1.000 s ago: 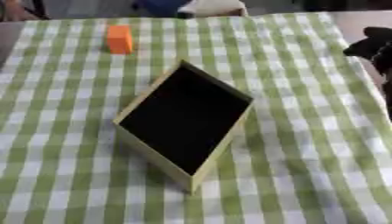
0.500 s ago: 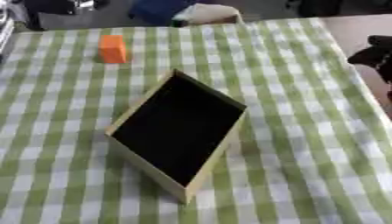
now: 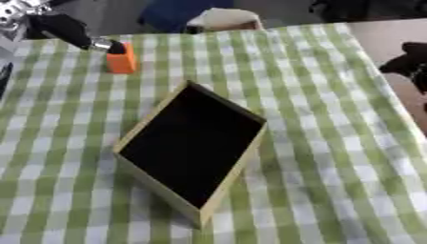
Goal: Pick up objects on the table and place them in the box.
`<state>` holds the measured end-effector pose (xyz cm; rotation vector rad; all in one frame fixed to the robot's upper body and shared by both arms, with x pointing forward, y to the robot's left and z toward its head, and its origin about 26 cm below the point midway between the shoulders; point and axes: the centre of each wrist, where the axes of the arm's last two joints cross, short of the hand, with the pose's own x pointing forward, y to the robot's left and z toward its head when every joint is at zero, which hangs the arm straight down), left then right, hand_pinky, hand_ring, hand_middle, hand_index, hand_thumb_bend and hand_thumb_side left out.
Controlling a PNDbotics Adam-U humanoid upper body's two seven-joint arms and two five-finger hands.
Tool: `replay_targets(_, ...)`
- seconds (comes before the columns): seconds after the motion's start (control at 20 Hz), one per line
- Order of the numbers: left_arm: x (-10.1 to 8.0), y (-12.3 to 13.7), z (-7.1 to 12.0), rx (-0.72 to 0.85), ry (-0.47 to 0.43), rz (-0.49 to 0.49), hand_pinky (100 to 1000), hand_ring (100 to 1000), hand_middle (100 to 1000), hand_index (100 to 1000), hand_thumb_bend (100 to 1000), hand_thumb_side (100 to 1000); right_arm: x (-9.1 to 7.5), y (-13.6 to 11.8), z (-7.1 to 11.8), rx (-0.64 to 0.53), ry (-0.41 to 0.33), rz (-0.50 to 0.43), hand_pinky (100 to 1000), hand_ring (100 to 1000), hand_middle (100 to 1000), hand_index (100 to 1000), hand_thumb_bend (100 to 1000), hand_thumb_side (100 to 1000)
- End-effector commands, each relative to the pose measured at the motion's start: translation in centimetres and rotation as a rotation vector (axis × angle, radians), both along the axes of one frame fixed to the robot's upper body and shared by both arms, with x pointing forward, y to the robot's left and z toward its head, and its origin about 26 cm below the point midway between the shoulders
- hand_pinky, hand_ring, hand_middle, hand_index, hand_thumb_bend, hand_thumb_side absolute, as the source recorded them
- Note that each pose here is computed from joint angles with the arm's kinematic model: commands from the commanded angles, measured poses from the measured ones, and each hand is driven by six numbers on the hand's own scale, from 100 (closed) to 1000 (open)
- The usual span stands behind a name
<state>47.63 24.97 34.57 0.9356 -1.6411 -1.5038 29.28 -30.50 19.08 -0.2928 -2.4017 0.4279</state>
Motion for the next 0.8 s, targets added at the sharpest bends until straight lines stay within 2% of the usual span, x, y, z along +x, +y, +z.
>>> replay_targets(0.05, -0.36, 0.16, 1.73, 0.019, 0.000, 0.030, 854, 825, 821, 992, 713, 465, -0.23, -0.08, 1.05, -0.025, -0.031, 0.008, 822, 697, 630, 814, 100, 992)
replay_targets(0.35, -0.48, 0.13, 2.11, 0.038, 0.019, 0.053, 837, 811, 797, 1000, 686, 436, -0.20, -0.05, 1.16, -0.027, -0.030, 0.010, 822, 697, 630, 814, 100, 993)
replay_targets(0.4, -0.48, 0.09, 2.13, 0.040, 0.020, 0.053, 834, 806, 777, 949, 680, 417, -0.19, -0.05, 1.17, -0.028, -0.031, 0.010, 822, 696, 628, 814, 100, 994)
replay_targets(0.45, -0.48, 0.04, 2.16, 0.043, 0.022, 0.049, 834, 806, 777, 949, 680, 417, -0.18, -0.04, 1.23, -0.029, -0.032, 0.010, 822, 696, 628, 814, 100, 994)
replay_targets(0.65, -0.45, 0.04, 2.23, 0.056, 0.033, 0.036, 844, 820, 786, 931, 726, 387, -0.15, -0.08, 1.37, -0.031, -0.035, 0.007, 822, 690, 626, 813, 100, 996)
replay_targets(0.7, -0.45, 0.12, 2.25, 0.059, 0.035, 0.036, 861, 838, 803, 930, 703, 343, -0.15, -0.09, 1.39, -0.031, -0.035, 0.006, 822, 689, 626, 813, 100, 998)
replay_targets(0.8, -0.44, 0.36, 2.31, 0.059, 0.037, 0.042, 876, 852, 808, 931, 676, 310, -0.17, -0.13, 1.39, -0.033, -0.034, 0.004, 822, 687, 625, 813, 100, 999)
